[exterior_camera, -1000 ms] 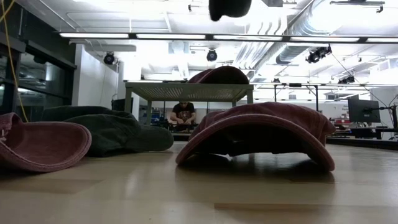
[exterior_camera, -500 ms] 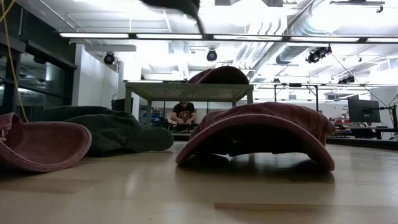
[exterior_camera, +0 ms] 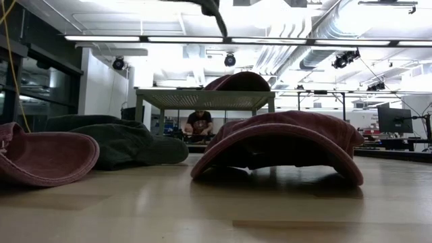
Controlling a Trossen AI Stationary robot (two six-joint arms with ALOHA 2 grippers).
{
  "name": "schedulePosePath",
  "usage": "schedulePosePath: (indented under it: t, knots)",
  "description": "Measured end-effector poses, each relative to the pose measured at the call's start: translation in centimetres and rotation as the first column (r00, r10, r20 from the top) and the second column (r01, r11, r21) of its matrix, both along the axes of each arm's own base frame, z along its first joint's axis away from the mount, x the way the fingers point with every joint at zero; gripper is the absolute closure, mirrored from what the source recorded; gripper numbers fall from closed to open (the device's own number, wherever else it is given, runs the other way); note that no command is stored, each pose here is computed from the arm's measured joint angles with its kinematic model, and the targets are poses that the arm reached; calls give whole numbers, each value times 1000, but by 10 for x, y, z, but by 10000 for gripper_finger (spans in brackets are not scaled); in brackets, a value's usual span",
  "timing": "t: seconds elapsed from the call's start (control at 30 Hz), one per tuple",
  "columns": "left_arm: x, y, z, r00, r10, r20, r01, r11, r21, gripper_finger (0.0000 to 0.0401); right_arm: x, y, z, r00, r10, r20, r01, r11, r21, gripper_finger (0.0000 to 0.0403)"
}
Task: Pick & Place hat
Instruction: Put the right black cap on the shelf
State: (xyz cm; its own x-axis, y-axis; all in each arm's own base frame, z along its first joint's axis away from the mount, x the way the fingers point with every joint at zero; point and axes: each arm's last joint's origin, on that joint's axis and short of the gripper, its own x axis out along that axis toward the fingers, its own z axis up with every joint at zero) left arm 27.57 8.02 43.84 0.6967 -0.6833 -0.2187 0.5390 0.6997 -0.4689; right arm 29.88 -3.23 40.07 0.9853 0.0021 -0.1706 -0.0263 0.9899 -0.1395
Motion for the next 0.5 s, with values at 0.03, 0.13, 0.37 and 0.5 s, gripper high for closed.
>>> schedulePosePath:
  t: [0.03, 0.13, 0.37, 0.5]
  knots:
    - [0, 0, 0, 1000, -5, 0, 5, 1000, -3, 401, 1, 0, -1, 1000, 1, -3, -1, 1000, -9, 178]
    - [0, 0, -1, 1000, -3, -10, 3, 1000, -6, 401, 7, 0, -7, 1000, 10, -26, -10, 999, -38, 162]
    - [0, 0, -1, 1000, 11, -16, -11, 1000, 0, 401, 22, 5, -21, 998, 11, -70, -14, 999, -40, 159]
    - [-1, 0, -1, 1000, 7, -18, -7, 1000, -3, 401, 29, 4, -27, 997, 4, -77, -7, 999, -45, 159]
